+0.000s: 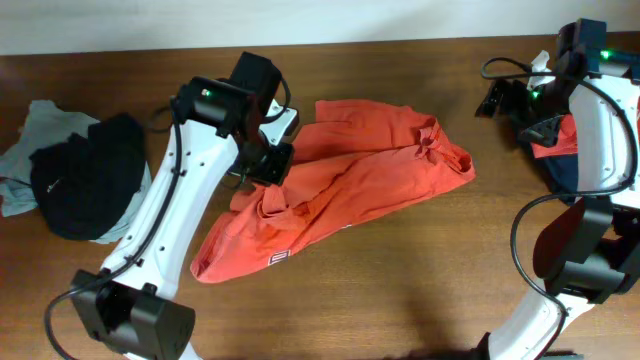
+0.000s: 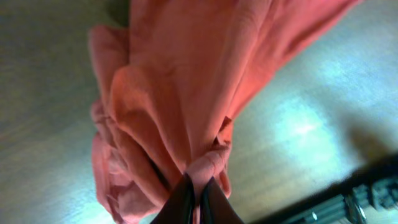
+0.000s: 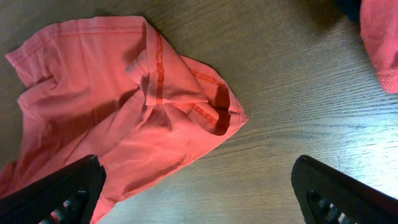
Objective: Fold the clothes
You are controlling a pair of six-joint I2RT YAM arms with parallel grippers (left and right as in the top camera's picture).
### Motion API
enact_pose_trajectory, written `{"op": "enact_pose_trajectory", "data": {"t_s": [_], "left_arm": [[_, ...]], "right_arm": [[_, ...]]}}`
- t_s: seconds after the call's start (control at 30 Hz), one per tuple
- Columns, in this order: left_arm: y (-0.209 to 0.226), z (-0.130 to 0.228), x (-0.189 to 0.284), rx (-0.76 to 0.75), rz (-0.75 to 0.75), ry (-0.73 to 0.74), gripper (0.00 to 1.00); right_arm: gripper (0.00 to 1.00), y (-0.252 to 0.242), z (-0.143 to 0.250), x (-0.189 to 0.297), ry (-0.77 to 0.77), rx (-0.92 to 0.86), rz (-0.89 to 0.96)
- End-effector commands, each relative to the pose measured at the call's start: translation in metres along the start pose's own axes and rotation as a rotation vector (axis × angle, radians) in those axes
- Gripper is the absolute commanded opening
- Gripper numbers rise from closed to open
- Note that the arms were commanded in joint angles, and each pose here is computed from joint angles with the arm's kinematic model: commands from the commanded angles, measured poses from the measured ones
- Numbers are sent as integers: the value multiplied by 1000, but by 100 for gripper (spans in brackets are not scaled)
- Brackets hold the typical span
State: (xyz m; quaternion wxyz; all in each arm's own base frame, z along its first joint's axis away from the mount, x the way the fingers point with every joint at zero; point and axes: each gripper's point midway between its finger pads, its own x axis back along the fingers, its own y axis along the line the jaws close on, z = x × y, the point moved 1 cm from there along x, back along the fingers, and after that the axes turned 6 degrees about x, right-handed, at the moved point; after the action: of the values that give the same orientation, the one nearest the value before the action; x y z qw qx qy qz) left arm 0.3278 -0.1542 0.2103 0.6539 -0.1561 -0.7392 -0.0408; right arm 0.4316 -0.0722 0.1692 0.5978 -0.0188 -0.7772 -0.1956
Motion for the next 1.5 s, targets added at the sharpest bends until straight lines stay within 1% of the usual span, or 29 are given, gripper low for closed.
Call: {"op": "enact_pose_trajectory", "data": {"t_s": [0.0, 0.03, 0.07, 0.1, 0.13, 0.17, 0.2, 0.23, 0.27, 0.3, 0.33, 0.37, 0.4, 0.5, 0.73, 0.83, 0.9, 1.03, 1.3, 1.33, 1.4, 1.47], "left_arm": [[14, -12, 1, 57, -78, -56, 14], [14, -18, 2, 58, -80, -79, 23], [14, -19, 2, 67, -79, -86, 35], [14, -19, 2, 75, -78, -86, 43], [14, -18, 2, 82, -78, -82, 45], [14, -17, 1, 85, -79, -75, 45], [15, -14, 1, 88, -81, -63, 38], [15, -10, 1, 90, -83, -48, 24], [15, -7, 1, 91, -85, -33, 13], [16, -3, 1, 97, -87, -20, 7], [15, 0, 1, 100, -87, -6, 7], [15, 3, 0, 99, -88, 10, 7], [15, 6, -3, 97, -91, 24, 14], [17, 3, -16, 97, -90, 16, 24], [23, -13, -75, 91, -83, -58, 42], [27, -17, -95, 88, -87, -96, 44], [28, -21, -106, 86, -82, -122, 47], [29, -26, -116, 83, -76, -158, 47], [28, -36, -119, 78, -69, -203, 46], [27, -37, -121, 77, -69, -203, 42], [28, -37, -124, 78, -70, -197, 39], [29, -35, -129, 79, -72, -182, 38]], "right_arm": [[99, 3, -4, 6, -18, 16, -14], [99, 3, -3, 6, -14, 22, -14], [99, 3, -2, 6, -12, 26, -13], [99, 3, -2, 6, -10, 28, -13], [99, 3, -2, 6, -10, 36, -13], [99, 3, -2, 6, -10, 36, -13], [99, 3, -2, 6, -11, 36, -13], [99, 3, -2, 6, -11, 36, -13], [99, 3, -3, 6, -13, 36, -13], [99, 3, -3, 6, -14, 36, -13], [99, 3, -3, 6, -14, 37, -13], [99, 3, -3, 6, -14, 36, -13], [99, 3, -3, 6, -14, 37, -14], [99, 3, -3, 6, -14, 36, -14], [99, 3, -3, 6, -14, 37, -13], [99, 3, -3, 6, -14, 37, -13], [99, 3, -3, 6, -14, 37, -13], [99, 3, -3, 6, -14, 37, -13], [99, 3, -3, 6, -14, 37, -13], [99, 3, -3, 6, -14, 37, -13], [99, 3, -3, 6, -14, 37, -13], [99, 3, -3, 6, -14, 37, -13]]}}
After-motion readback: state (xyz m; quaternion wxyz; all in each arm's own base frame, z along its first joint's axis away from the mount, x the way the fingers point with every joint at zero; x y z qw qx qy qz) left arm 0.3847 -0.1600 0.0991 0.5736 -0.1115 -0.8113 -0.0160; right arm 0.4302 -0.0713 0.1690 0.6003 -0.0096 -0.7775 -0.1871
